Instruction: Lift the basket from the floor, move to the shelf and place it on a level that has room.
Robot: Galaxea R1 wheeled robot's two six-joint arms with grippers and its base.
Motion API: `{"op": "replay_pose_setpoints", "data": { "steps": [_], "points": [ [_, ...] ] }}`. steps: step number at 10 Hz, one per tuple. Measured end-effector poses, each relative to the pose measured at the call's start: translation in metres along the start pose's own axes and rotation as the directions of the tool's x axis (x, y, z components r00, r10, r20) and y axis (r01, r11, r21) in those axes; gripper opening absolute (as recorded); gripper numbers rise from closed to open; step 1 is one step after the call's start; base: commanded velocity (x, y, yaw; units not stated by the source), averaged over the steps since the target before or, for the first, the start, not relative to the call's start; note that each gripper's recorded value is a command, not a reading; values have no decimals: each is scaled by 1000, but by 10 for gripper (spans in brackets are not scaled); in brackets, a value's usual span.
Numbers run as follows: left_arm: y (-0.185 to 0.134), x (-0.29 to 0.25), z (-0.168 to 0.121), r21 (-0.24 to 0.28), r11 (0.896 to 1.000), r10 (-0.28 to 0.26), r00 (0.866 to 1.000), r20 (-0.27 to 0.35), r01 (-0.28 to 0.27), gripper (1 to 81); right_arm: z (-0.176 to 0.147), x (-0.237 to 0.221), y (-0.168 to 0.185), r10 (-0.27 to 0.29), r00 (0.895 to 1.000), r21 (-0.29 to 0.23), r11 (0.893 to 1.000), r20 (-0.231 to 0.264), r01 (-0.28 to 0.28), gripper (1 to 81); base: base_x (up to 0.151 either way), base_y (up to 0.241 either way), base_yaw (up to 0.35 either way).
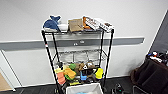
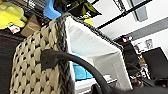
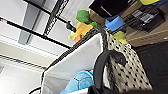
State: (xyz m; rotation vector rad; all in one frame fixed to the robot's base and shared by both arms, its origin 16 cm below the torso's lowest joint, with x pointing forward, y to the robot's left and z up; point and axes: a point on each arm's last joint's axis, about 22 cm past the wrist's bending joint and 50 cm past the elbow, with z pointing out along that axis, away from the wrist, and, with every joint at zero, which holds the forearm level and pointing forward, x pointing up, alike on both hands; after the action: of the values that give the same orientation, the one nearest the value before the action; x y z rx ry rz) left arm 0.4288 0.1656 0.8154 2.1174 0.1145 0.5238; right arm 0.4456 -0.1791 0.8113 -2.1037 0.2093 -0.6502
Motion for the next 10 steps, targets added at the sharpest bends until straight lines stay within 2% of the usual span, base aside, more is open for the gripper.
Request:
{"op": "replay_pose_setpoints", "data": {
  "steps": [3,7,10],
  "points": [
    [-1,-1,-2,2,1000,-2,1000,0,2,10,1,-3,0,0,1000,0,1000,9,0,10,0,0,0],
    [-14,-2,-28,25,999,-26,999,-46,27,10,27,-7,-18,-23,998,32,999,56,21,10,0,0,0],
    [7,1,-32,2,1000,9,998,-59,-9,10,9,6,-30,-57,998,36,998,19,56,10,0,0,0]
  ]
}}
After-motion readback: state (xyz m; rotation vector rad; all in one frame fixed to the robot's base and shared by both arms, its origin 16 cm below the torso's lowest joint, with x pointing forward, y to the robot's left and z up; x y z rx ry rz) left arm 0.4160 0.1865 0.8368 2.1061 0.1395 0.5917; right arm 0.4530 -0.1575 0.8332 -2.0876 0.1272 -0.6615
